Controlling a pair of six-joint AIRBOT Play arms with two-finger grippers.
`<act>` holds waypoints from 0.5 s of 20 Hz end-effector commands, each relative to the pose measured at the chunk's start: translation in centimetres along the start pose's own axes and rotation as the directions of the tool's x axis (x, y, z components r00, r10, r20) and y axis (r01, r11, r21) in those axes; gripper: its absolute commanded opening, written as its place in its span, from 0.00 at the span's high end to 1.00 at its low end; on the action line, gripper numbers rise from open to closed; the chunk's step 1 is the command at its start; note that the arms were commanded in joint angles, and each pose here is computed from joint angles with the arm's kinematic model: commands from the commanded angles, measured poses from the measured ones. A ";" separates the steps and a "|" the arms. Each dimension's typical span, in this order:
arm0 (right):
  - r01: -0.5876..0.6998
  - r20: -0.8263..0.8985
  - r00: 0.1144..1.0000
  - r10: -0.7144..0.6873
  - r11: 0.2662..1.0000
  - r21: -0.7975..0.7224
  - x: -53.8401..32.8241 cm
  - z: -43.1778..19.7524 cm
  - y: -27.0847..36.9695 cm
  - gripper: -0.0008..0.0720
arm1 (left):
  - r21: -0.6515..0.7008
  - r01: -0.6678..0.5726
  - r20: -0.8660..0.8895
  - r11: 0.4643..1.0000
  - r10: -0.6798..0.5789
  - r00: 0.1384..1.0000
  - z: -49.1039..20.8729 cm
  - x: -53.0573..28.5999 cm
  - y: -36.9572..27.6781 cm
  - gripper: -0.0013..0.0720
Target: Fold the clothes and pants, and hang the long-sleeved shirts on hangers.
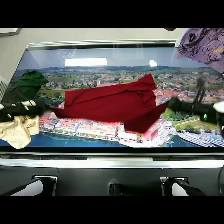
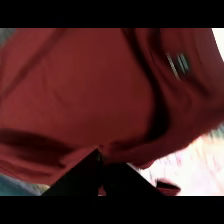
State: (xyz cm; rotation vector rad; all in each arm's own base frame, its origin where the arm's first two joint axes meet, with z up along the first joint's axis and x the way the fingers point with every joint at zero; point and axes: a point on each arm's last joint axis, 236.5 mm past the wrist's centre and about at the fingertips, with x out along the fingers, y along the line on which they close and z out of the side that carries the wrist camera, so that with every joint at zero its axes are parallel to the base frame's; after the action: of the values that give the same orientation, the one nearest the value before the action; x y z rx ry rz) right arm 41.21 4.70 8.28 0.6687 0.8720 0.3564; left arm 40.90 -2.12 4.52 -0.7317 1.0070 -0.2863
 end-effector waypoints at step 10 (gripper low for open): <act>0.231 0.633 0.712 0.303 0.751 -0.619 -32.4 12.4 32.4 0.96 | 0.407 -0.347 0.820 0.845 -0.171 0.546 8.6 -38.1 -28.4 0.97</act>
State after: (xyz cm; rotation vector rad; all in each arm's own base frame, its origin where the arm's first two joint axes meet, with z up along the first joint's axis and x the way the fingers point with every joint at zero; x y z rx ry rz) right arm 38.06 5.79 48.56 0.2196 0.0796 0.4322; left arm 38.28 0.22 45.03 -0.2996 0.1610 -0.2142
